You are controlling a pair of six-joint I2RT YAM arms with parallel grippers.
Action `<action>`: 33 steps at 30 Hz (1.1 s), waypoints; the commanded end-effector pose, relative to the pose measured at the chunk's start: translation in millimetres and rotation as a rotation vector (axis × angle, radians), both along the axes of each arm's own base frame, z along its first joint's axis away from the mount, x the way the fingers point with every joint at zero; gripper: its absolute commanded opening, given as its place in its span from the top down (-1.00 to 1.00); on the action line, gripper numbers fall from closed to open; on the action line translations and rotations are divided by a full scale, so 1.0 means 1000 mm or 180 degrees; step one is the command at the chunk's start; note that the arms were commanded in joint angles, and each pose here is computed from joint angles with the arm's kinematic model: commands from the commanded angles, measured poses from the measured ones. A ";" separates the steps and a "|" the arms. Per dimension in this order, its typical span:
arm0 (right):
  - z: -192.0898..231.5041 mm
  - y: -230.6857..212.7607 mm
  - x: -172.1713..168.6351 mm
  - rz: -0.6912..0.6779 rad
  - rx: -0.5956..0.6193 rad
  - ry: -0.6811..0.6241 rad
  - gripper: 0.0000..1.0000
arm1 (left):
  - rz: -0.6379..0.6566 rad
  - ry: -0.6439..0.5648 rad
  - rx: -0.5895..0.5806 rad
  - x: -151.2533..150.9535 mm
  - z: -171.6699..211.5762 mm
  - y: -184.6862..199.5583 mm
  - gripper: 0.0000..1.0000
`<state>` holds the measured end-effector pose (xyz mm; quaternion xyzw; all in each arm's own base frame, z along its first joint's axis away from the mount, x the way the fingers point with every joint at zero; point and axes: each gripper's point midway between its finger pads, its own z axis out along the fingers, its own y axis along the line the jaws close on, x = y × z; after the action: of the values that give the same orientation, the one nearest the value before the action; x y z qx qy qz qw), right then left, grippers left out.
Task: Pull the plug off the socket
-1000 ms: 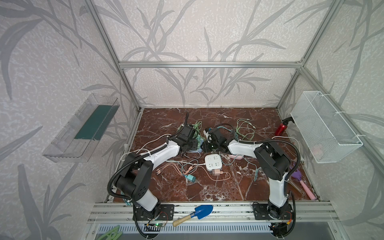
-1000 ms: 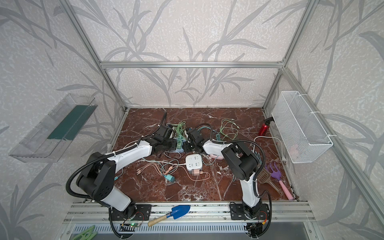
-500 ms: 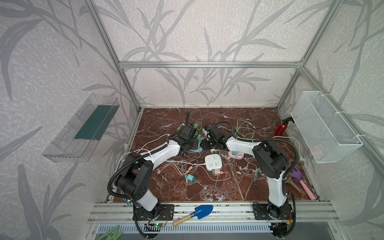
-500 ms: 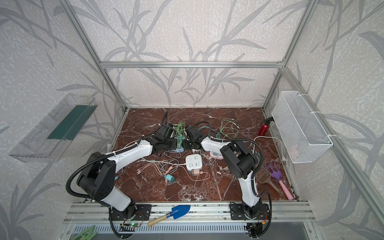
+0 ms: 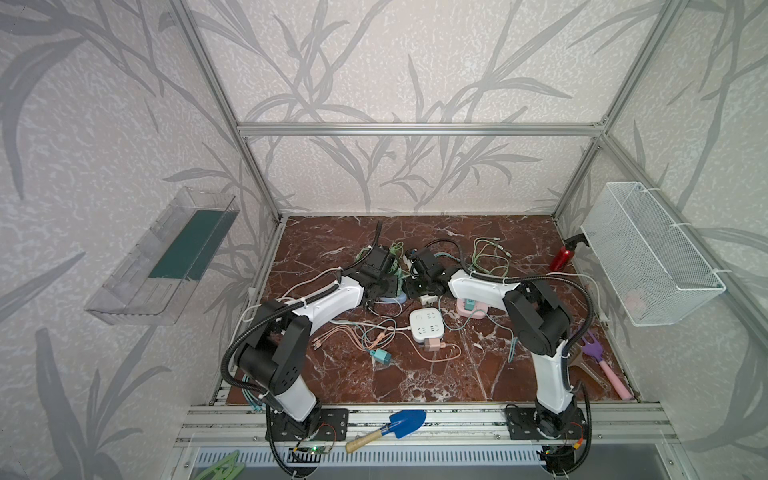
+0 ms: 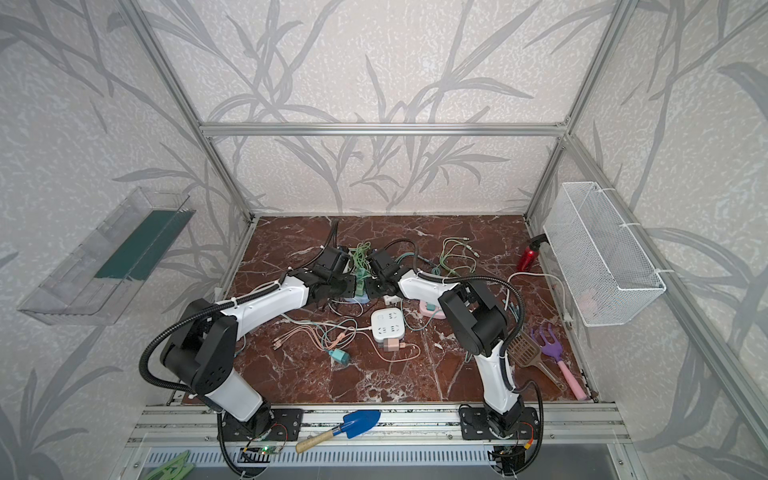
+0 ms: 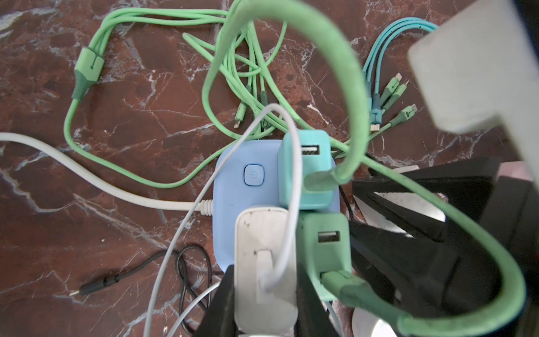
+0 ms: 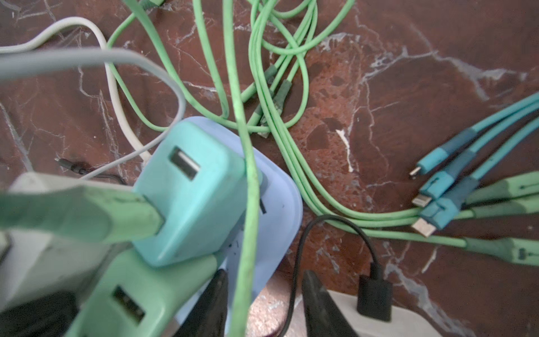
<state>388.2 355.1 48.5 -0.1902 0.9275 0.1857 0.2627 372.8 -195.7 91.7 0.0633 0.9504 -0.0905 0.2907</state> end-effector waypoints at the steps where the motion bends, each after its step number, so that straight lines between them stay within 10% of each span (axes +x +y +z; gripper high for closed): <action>1: -0.021 0.005 -0.014 0.0173 -0.0193 0.0135 0.12 | -0.0114 -0.0164 -0.0133 0.010 0.017 -0.018 0.65; 33: -0.035 -0.009 -0.020 0.0193 -0.0493 0.0224 0.10 | 0.0087 -0.0415 -0.0410 0.012 0.049 -0.003 0.66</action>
<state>389.4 355.7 47.8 -0.2127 0.9275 0.1582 0.2638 371.0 -189.4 95.0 0.0371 0.9490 -0.1068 0.2942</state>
